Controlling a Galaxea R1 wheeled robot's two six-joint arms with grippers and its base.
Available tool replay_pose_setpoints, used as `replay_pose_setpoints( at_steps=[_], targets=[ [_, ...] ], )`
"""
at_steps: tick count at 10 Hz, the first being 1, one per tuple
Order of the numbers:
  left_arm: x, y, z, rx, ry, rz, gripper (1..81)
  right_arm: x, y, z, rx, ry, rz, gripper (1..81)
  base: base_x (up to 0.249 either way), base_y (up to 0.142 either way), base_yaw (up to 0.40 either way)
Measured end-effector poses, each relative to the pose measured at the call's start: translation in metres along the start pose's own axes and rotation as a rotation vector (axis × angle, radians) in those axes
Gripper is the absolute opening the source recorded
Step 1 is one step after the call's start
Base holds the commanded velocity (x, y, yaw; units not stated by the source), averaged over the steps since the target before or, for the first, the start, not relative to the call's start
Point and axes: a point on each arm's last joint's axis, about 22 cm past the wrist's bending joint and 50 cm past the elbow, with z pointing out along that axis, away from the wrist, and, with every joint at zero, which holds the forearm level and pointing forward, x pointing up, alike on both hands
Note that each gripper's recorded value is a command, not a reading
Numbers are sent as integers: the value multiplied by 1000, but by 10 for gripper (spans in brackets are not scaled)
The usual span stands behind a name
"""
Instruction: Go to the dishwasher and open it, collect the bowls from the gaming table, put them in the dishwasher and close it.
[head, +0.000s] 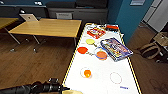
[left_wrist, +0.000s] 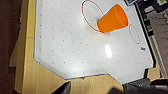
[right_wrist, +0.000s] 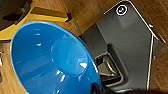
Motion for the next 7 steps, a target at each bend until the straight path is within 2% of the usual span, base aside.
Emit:
replay_pose_setpoints(
  at_steps=[3, 5, 7],
  targets=[
    [56, 7, -2, 19, 29, -13, 811, 4, -6, 4, 11, 0, -3, 10, 0, 0, 0],
    [96, 6, -16, 52, 59, -21, 811, 7, -8, 6, 15, 0, -7, 10, 0, 0, 0],
    [126, 11, -23, 63, 85, -36, 811, 6, -10, 6, 18, -3, -5, 10, 0, 0, 0]
  ],
)
